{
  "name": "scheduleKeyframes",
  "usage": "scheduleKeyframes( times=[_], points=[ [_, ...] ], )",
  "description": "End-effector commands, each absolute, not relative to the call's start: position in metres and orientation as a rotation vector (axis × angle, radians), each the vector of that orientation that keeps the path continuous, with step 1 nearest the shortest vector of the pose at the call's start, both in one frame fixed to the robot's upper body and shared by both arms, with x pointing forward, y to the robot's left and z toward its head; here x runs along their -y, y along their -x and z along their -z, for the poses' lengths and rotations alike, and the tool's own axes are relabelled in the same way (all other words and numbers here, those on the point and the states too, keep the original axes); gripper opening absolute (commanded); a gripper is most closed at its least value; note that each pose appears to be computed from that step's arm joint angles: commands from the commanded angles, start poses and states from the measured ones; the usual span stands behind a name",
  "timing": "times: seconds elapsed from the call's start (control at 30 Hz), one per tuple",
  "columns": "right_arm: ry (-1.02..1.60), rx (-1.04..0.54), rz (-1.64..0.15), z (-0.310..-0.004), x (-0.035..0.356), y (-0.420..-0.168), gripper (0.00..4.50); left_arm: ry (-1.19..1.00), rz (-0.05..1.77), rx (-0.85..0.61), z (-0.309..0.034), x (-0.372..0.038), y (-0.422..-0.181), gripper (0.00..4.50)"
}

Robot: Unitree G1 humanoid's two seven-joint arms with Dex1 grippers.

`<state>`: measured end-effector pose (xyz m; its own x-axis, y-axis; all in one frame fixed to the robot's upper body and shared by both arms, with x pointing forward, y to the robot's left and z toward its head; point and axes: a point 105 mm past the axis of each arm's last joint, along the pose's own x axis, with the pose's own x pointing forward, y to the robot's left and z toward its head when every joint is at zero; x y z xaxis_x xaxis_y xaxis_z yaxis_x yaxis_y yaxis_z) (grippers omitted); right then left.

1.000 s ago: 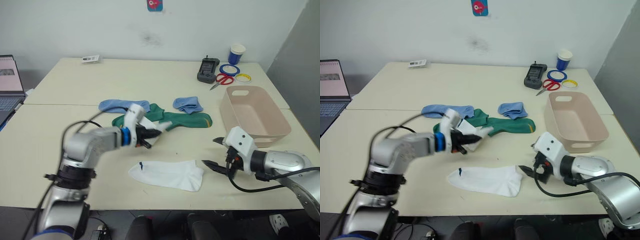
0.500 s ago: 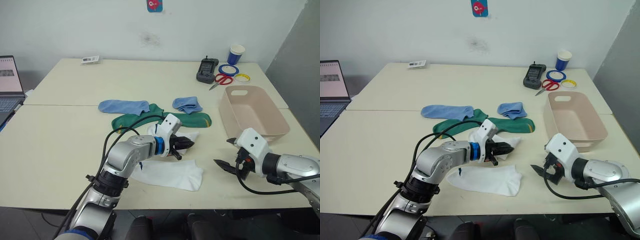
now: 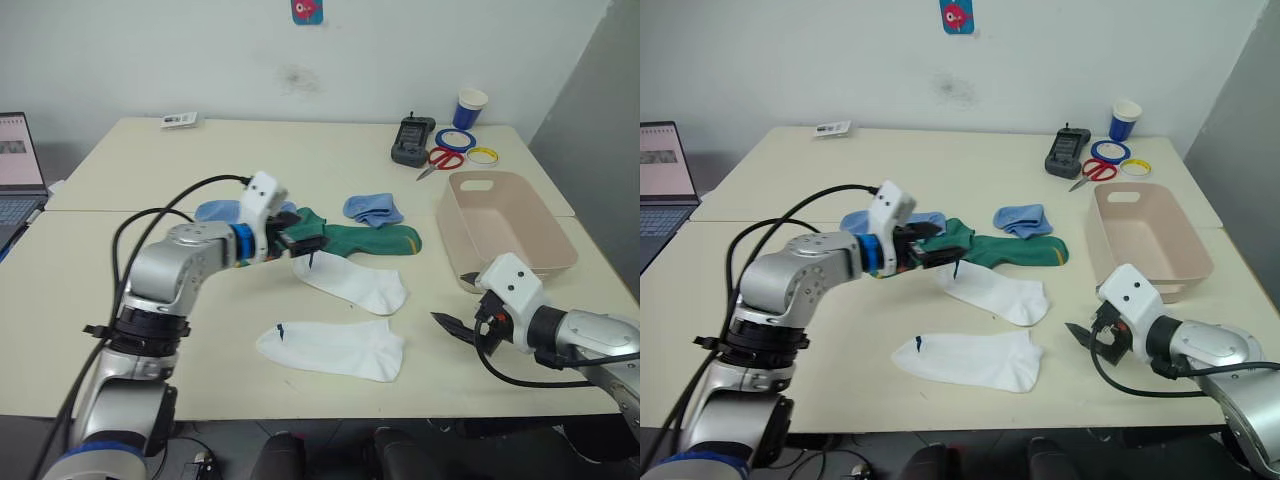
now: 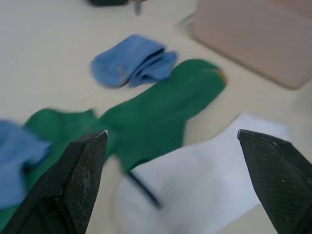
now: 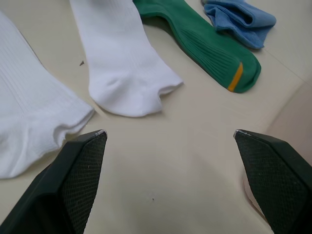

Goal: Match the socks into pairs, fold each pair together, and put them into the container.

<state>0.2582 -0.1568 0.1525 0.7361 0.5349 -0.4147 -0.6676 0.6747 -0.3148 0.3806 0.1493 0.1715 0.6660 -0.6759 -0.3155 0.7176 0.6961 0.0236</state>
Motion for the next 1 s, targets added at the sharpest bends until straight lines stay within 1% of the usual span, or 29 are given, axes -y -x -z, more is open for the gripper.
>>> scheduleKeyframes(
  times=[0.03, 0.13, 0.33, 0.43, 0.67, 0.8, 0.83, 0.97, 1.0],
  points=[
    [0.489, -0.244, -0.692, -0.159, 0.147, -0.258, 4.50, -0.193, 0.787, -0.301, -0.167, -0.160, -0.389, 4.45],
    [0.482, -0.241, -0.694, -0.158, 0.143, -0.259, 4.50, -0.197, 0.813, -0.338, -0.155, -0.161, -0.392, 4.45],
    [0.471, -0.242, -0.688, -0.155, 0.141, -0.260, 4.50, -0.153, 0.853, -0.409, -0.131, -0.145, -0.399, 4.45],
    [0.460, -0.249, -0.658, -0.152, 0.145, -0.264, 4.50, -0.161, 0.878, -0.431, -0.122, -0.134, -0.401, 3.89],
    [0.339, -0.279, -0.512, -0.132, 0.159, -0.286, 4.50, -0.155, 0.927, -0.448, -0.118, -0.129, -0.399, 1.66],
    [0.276, -0.274, -0.513, -0.123, 0.149, -0.301, 4.50, -0.148, 0.942, -0.451, -0.119, -0.130, -0.395, 0.31],
    [0.263, -0.274, -0.516, -0.121, 0.145, -0.306, 4.50, -0.149, 0.938, -0.451, -0.119, -0.131, -0.395, 0.05],
    [0.199, -0.298, -0.529, -0.109, 0.131, -0.319, 4.50, -0.138, 0.925, -0.444, -0.119, -0.134, -0.393, 0.05],
    [0.195, -0.313, -0.531, -0.106, 0.129, -0.321, 4.31, -0.136, 0.920, -0.440, -0.119, -0.134, -0.392, 0.02]
  ],
)
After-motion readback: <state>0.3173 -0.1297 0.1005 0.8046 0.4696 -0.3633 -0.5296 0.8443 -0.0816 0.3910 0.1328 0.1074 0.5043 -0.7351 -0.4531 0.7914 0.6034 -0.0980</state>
